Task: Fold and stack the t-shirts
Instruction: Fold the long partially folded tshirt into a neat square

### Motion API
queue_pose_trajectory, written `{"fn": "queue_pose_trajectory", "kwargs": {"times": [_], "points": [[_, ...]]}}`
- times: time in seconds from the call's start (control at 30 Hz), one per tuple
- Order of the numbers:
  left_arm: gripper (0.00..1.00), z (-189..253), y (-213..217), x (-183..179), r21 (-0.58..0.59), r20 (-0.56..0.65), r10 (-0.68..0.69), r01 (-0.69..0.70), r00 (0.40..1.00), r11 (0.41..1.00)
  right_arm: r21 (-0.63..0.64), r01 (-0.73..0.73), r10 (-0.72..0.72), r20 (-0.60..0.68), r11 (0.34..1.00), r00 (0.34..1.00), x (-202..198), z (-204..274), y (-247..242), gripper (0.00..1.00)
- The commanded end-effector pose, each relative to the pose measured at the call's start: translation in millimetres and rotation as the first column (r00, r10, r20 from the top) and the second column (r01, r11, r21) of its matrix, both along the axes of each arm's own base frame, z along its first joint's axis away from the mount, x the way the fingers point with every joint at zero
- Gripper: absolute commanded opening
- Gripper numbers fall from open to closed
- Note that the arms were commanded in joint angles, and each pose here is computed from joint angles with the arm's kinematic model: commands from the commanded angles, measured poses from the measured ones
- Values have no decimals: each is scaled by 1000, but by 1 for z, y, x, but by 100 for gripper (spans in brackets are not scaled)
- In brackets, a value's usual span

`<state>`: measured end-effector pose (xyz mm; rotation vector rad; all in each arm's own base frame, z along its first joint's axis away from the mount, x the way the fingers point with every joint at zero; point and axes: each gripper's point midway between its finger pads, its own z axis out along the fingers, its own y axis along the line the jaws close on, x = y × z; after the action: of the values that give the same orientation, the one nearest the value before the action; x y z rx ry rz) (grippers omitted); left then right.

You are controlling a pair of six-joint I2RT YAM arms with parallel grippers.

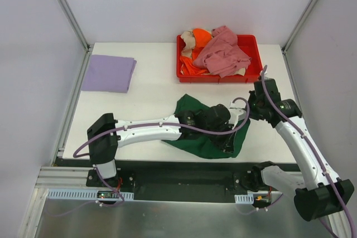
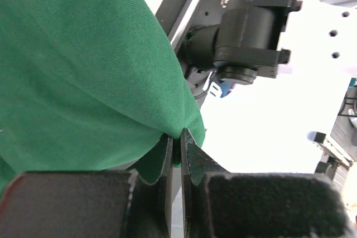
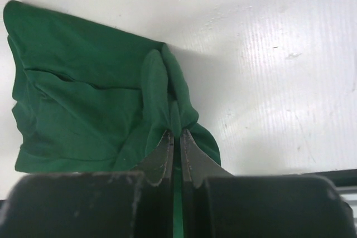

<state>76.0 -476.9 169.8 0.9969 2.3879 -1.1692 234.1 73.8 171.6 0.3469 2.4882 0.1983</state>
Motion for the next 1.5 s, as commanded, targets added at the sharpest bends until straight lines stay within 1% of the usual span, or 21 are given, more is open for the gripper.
{"fn": "queue_pose_trajectory", "kwargs": {"times": [0.0, 0.1, 0.3, 0.4, 0.5, 0.77, 0.93, 0.97, 1.13, 1.23, 1.33, 1.47], "points": [[0, 51, -18, -15, -188, -34, -66, 58, 997, 980, -79, 13, -12, 11, 997, 1000, -2, 26, -17, 3], [0, 54, -11, -8, -201, -22, -25, 20, 999, 979, -48, -19, 19, 4, 999, 1000, 3, 31, -8, 2], [0, 43, 20, 19, -201, -75, 72, -85, 995, 976, 26, -63, 62, 47, 998, 997, 19, 43, 17, 0], [0, 42, 33, 26, -218, -96, 93, -112, 991, 970, 18, -73, 72, 49, 997, 996, 29, 45, 27, 1], [0, 39, 46, 30, -216, -91, 122, -139, 988, 966, 19, -107, 106, 53, 994, 993, 39, 47, 45, 0], [0, 26, 94, 48, -198, -95, 249, -263, 964, 944, 21, -168, 166, 55, 986, 985, 69, 53, 95, 1], [0, 21, 126, 55, -190, -53, 333, -337, 941, 922, 19, -218, 217, 47, 976, 975, 82, 52, 127, 1], [0, 9, 136, 56, -144, -57, 358, -362, 932, 921, 17, -227, 226, 42, 974, 973, 85, 50, 133, 1], [0, -24, 166, 70, -64, -115, 445, -454, 888, 889, 58, -283, 281, 49, 957, 958, 101, 38, 170, 1], [0, -41, 179, 75, -22, -136, 482, -489, 865, 872, 62, -296, 293, 45, 953, 955, 109, 30, 185, 2], [0, -55, 191, 83, 13, -133, 523, -526, 842, 850, 68, -306, 302, 58, 950, 952, 119, 21, 199, 1], [0, -67, 206, 91, 46, -125, 565, -564, 815, 824, 101, -323, 313, 107, 941, 944, 133, 15, 217, 1]]}}
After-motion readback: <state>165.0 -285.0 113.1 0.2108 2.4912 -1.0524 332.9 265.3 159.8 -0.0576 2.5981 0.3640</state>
